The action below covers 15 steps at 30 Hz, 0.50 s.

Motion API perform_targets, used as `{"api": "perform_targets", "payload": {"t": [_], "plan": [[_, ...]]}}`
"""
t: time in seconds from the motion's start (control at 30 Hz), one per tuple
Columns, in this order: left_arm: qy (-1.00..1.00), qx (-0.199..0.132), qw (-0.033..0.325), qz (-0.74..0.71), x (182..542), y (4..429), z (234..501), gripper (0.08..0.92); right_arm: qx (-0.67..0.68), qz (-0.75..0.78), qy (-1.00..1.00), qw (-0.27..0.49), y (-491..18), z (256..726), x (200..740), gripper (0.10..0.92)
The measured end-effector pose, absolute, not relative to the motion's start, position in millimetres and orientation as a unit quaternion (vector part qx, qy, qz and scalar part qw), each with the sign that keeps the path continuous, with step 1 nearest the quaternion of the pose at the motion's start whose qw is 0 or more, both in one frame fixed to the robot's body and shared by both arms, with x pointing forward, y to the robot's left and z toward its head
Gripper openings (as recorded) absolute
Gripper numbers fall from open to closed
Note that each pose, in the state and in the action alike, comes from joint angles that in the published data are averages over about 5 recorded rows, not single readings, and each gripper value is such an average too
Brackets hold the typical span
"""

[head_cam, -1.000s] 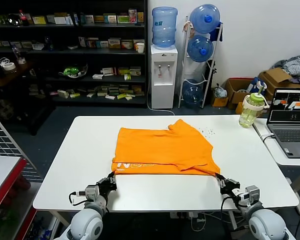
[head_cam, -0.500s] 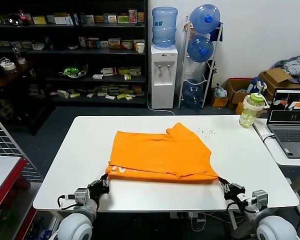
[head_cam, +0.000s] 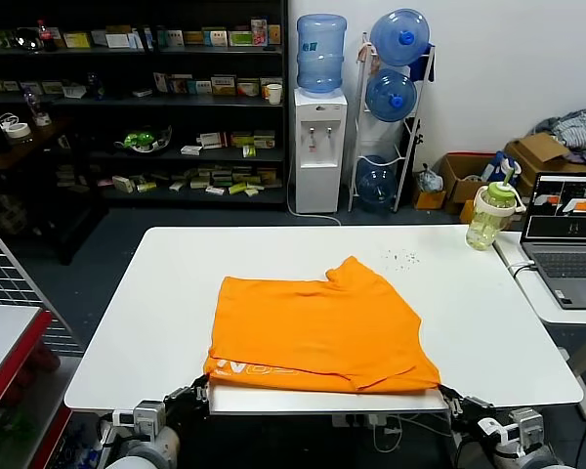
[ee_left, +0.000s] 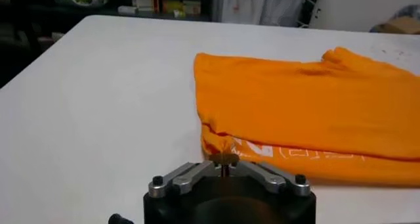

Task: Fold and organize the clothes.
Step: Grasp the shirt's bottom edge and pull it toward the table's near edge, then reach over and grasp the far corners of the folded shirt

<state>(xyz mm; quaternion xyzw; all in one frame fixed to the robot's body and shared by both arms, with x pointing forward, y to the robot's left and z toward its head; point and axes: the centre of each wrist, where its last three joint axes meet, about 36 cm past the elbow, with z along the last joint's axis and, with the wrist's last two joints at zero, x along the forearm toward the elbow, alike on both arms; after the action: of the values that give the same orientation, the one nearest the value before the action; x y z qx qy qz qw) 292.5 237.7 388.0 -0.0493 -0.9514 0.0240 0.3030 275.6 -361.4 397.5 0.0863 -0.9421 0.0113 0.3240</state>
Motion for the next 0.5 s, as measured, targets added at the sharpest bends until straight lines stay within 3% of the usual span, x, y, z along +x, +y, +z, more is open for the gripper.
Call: {"api": "perform_targets", "payload": {"t": [0.27, 0.5], "plan": [[-0.950, -0.051, 0.306, 0.014, 290, 243, 399, 0.400, 0.086, 0.013, -0.950, 0.300, -362, 413, 290, 0.467], [-0.961, -0.058, 0.268, 0.021, 318, 248, 406, 0.599, 0.078, -0.002, -0.966, 0.248, -356, 421, 341, 0.684]]}}
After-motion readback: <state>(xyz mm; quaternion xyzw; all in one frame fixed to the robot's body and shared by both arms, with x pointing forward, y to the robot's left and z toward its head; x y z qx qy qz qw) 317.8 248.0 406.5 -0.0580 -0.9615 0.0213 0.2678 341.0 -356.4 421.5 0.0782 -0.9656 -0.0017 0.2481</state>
